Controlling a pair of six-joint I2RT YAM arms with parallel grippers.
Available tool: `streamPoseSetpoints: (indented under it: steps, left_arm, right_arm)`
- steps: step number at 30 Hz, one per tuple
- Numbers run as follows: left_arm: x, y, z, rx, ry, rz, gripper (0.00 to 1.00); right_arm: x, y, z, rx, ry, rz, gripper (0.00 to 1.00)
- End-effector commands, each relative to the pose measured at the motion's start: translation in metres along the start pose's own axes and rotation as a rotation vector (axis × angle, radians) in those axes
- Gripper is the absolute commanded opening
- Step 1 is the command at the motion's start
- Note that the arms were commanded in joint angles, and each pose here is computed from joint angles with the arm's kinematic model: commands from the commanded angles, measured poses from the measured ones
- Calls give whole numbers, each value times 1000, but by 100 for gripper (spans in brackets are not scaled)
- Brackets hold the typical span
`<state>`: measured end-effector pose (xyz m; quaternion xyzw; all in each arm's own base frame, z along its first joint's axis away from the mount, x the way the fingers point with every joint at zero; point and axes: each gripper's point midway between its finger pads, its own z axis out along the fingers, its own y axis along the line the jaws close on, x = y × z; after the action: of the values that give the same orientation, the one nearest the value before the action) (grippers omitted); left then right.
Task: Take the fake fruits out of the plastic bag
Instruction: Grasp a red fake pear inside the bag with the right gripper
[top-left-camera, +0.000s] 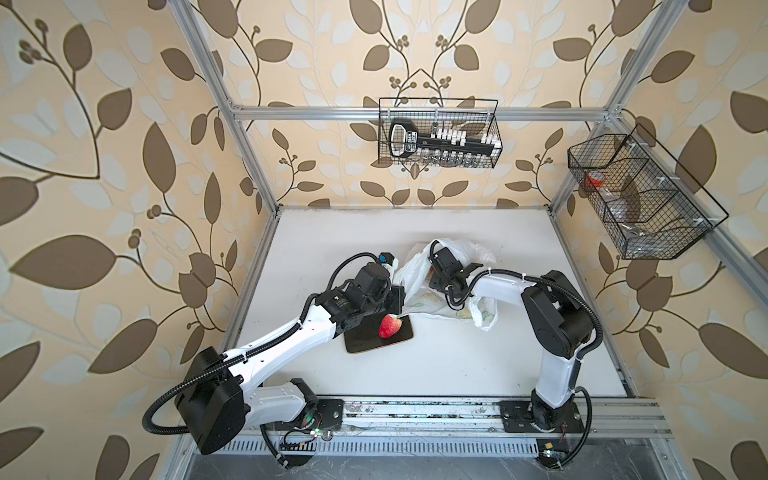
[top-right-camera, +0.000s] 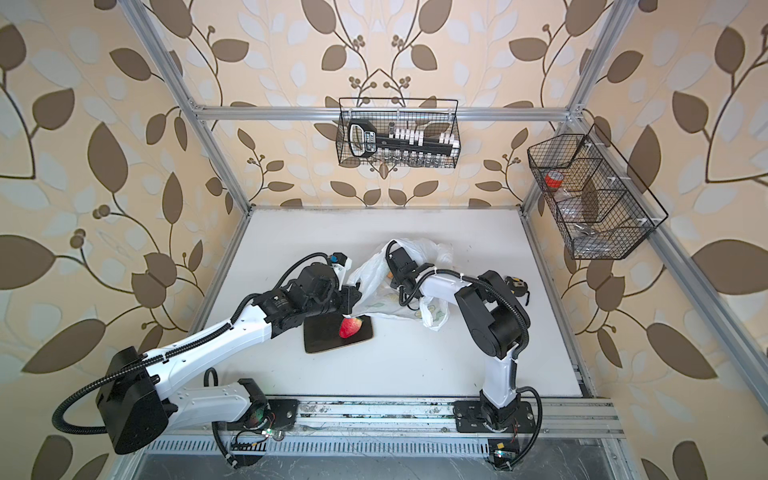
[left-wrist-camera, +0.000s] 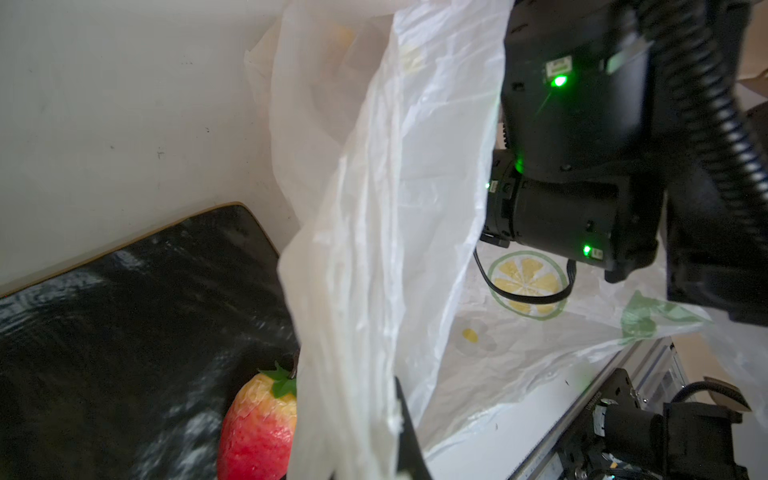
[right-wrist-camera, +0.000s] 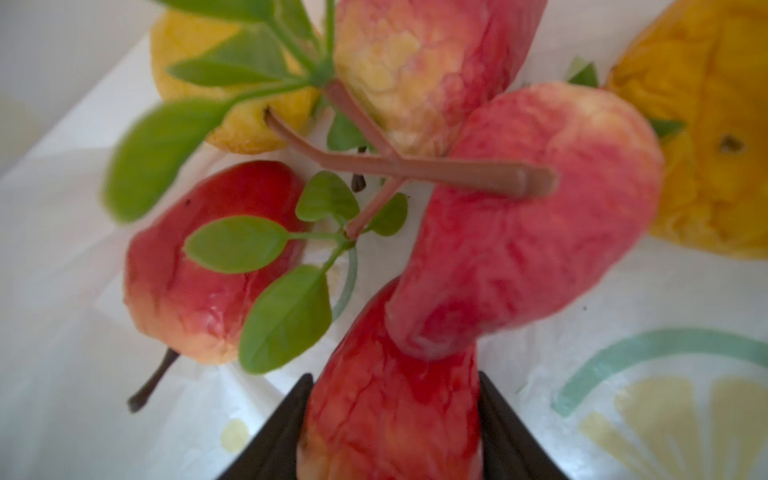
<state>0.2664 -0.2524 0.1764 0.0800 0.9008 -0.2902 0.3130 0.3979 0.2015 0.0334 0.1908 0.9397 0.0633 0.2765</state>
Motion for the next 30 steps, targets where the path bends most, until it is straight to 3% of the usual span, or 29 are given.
streamPoseSetpoints:
  steps: [1,9,20,23,27,30]
  left_arm:
    - [-15,-8,-5,15,-61,-4,0]
    - [-29,-15,-5,30,-97,-30,0]
    - [-58,-31,-8,63,-166,-91,0]
    - [-69,-35,-9,67,-197,-115,0]
    - [-88,-50,-12,116,-238,-119,0]
    - [-102,-57,-19,129,-283,-117,0]
  right_arm:
    - [-3,5,-13,-47,0,-37,45]
    - [-8,20,-72,-246,-12,-187,44]
    - [29,24,-152,-553,66,-385,44]
    - [34,13,-150,-531,60,-416,45]
    - [39,-12,-126,-400,63,-423,46]
    - [46,-14,-118,-395,75,-446,45]
